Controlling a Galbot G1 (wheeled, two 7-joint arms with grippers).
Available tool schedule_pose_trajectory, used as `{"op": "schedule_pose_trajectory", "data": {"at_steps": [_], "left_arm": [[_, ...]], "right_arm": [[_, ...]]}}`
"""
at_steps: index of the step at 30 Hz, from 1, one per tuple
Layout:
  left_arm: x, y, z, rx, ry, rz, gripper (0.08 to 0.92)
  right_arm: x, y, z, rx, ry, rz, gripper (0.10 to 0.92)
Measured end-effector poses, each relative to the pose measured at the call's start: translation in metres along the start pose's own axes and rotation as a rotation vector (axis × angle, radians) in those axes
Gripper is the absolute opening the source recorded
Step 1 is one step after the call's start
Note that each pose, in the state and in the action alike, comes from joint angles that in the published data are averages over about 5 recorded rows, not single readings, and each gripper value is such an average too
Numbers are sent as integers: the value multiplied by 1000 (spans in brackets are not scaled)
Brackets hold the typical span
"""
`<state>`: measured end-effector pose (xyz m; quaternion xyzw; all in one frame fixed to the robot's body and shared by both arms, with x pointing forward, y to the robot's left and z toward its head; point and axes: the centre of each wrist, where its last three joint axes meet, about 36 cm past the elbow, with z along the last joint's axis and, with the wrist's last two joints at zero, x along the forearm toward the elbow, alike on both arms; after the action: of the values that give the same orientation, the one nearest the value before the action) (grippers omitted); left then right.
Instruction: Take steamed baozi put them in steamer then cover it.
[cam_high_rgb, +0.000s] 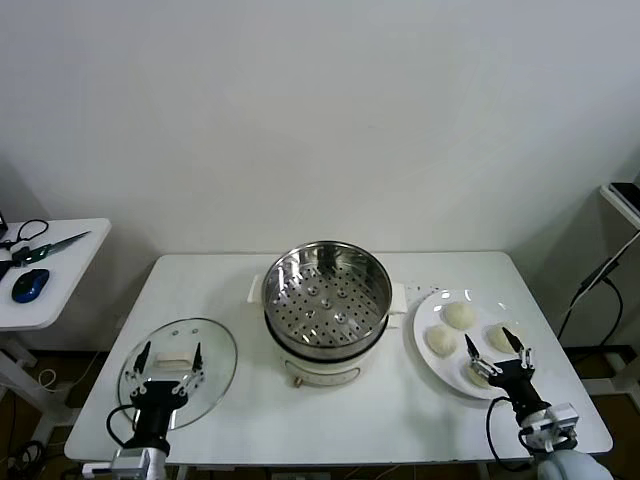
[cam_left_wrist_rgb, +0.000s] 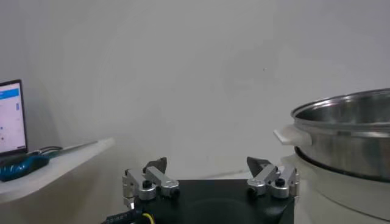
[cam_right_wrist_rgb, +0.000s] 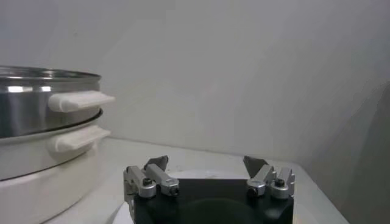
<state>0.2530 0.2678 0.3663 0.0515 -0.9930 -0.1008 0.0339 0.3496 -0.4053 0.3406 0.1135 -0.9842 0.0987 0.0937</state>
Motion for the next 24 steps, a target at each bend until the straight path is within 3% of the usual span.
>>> {"op": "schedule_pose_trajectory", "data": {"at_steps": [13, 24], "left_arm": [[4, 1, -4, -9, -11, -5, 823], [3, 5, 1, -11, -3, -11, 823]], "right_arm": [[-84, -105, -79, 453, 227, -434, 823], [-176, -149, -155, 833, 500, -706, 823]]}}
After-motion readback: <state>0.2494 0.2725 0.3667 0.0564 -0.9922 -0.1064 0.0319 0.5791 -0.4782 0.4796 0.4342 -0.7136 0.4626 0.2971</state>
